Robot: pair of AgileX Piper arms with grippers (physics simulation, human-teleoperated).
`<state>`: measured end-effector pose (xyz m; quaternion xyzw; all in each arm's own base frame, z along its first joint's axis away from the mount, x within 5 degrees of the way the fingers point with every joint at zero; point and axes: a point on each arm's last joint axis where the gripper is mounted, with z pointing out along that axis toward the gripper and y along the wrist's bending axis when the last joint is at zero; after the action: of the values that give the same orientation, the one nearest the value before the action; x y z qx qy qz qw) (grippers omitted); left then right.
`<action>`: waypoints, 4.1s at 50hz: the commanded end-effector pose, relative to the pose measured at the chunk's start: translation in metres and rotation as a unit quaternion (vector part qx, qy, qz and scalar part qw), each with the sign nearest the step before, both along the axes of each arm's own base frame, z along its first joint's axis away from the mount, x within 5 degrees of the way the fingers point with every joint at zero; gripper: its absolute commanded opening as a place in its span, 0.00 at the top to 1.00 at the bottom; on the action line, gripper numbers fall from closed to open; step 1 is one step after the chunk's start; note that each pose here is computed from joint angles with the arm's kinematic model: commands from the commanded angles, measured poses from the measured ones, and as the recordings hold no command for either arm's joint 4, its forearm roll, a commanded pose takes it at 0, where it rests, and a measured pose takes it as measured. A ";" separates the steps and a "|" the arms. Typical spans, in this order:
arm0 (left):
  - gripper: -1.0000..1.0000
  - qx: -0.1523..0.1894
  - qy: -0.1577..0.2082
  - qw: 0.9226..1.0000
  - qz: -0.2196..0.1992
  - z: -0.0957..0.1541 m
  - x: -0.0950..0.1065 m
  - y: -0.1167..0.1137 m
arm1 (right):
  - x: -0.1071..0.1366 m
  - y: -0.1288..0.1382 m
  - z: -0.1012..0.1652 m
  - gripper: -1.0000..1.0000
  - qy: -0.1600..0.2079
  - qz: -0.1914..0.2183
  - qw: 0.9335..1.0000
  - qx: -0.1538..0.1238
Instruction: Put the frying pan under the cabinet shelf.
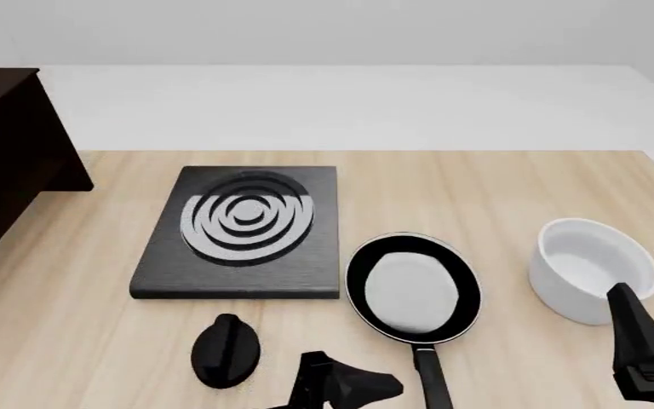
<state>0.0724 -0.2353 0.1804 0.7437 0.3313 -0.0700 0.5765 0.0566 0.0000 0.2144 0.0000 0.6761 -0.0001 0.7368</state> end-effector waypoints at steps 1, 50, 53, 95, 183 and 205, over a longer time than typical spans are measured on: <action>0.00 0.015 -0.013 1.000 -0.006 -0.019 0.003 -0.009 | 0.000 0.000 0.000 0.00 0.000 0.000 1.000 0.000; 0.00 0.045 -0.046 0.998 -0.015 -0.067 0.016 -0.040 | 0.000 0.000 0.000 0.00 0.000 0.000 1.000 0.000; 0.00 0.047 -0.045 0.998 -0.015 -0.070 0.017 -0.042 | 0.000 0.000 0.000 0.00 0.000 0.000 1.000 0.000; 0.00 0.056 -0.054 0.997 -0.007 -0.096 0.035 -0.071 | 0.000 0.000 0.000 0.00 0.000 0.000 1.000 0.000; 1.00 0.066 -0.045 0.997 -0.016 -0.105 0.030 -0.078 | 0.000 0.000 0.000 0.00 0.000 0.000 1.000 0.000; 1.00 0.063 -0.091 0.991 -0.078 -0.078 -0.008 -0.048 | 0.000 0.000 0.000 0.00 0.000 0.000 1.000 0.000</action>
<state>0.0835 -0.2992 0.1022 0.7848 0.2523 -0.0242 0.5656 0.0566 0.0000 0.2144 0.0000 0.6761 -0.0001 0.7368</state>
